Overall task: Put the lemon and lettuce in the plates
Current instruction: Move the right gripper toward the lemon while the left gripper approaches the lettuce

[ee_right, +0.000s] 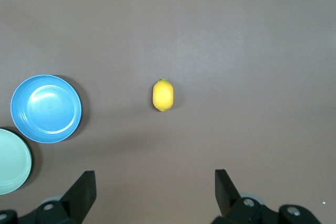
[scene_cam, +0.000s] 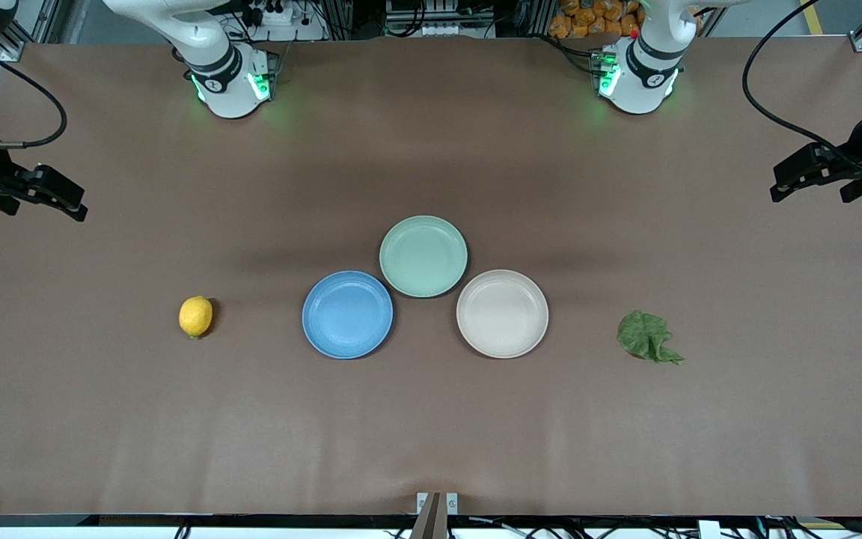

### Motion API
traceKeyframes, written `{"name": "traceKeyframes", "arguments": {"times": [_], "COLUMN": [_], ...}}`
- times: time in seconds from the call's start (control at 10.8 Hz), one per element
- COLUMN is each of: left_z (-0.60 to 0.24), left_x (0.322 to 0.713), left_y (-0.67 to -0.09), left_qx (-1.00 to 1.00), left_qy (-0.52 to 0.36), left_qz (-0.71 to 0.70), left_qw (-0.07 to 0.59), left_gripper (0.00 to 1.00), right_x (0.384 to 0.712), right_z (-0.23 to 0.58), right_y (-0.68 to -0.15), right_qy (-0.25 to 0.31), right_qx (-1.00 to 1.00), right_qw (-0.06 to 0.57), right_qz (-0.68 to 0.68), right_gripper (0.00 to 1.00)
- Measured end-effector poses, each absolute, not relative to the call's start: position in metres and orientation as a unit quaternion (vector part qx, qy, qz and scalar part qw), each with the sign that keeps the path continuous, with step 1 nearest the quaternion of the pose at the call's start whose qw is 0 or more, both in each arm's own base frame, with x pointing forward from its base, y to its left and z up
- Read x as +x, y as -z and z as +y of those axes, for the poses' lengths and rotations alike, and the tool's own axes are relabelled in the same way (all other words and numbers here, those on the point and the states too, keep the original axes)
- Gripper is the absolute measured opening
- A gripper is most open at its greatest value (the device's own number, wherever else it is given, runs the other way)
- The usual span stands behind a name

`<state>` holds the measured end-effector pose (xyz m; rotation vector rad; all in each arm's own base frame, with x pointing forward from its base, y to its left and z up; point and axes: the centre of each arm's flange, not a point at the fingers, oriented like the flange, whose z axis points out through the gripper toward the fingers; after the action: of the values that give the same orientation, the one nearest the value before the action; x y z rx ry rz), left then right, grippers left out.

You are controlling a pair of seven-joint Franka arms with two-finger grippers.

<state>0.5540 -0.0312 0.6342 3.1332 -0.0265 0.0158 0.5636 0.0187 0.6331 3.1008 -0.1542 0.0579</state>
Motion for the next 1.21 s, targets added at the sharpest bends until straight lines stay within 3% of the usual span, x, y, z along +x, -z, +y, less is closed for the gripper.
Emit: {"name": "traceKeyframes", "arguments": {"times": [0.56, 1.21], "left_z": [-0.032, -0.030], "left_x": [0.562, 0.631], "left_y": [-0.618, -0.532], "left_qx": [1.000, 0.999], "left_qy": [0.009, -0.008], "left_qz": [-0.009, -0.020], "left_qw": [0.003, -0.042], "left_gripper": [1.00, 1.00], "right_x": [0.564, 0.575], "right_z": [0.019, 0.001], "right_y": [-0.633, -0.609], "right_qy": [-0.018, 0.005], "right_qx": [0.998, 0.998], "right_qw": [0.018, 0.023], "right_qz": [-0.050, -0.066], "right_gripper": [1.00, 1.00]}}
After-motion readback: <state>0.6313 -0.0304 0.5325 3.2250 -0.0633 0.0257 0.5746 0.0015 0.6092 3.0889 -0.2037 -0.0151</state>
